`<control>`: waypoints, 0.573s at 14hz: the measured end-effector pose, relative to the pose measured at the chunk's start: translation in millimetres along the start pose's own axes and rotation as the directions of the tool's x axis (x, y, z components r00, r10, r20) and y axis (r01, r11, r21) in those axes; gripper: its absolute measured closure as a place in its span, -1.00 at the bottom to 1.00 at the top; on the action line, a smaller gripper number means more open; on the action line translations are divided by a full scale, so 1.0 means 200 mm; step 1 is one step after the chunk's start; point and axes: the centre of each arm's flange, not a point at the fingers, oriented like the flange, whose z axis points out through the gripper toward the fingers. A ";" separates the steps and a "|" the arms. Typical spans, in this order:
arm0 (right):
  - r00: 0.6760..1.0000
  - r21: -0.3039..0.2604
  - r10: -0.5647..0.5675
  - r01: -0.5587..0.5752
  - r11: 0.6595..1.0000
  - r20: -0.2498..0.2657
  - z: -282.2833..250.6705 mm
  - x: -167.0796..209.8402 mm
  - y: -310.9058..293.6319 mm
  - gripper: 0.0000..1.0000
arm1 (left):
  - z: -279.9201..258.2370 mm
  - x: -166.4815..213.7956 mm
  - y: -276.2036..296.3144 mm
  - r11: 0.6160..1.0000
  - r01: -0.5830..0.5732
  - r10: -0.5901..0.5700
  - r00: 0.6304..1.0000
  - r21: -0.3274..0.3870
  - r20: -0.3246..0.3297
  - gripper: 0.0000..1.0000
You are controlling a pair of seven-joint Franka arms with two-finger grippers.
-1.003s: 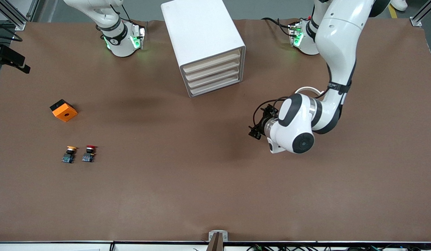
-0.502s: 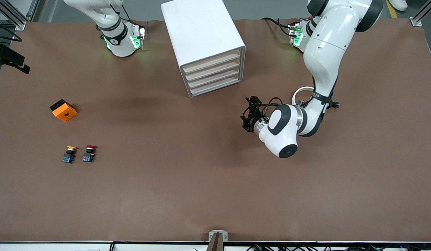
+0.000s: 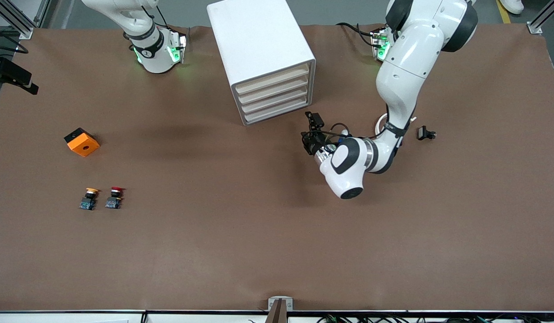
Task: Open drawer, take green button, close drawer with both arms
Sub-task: 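Grasp the drawer front with the left gripper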
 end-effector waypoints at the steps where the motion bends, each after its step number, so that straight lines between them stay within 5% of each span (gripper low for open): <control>1: 1.000 0.000 0.000 0.000 1.000 0.000 0.00 0.00 0.00 -1.00 | 0.05 -0.02 0.00 1.000 0.014 -0.014 1.000 0.028 -0.010 -1.00; 4: 1.000 0.001 0.003 -0.003 1.000 0.000 0.00 0.00 0.01 -1.00 | 0.17 -0.05 -0.01 0.995 0.028 -0.026 0.999 0.097 -0.030 -0.91; 8: 1.000 0.001 0.009 -0.009 1.000 -0.004 0.00 0.00 0.02 -1.00 | 0.27 -0.04 -0.03 0.983 0.039 -0.028 0.998 0.177 -0.063 -0.37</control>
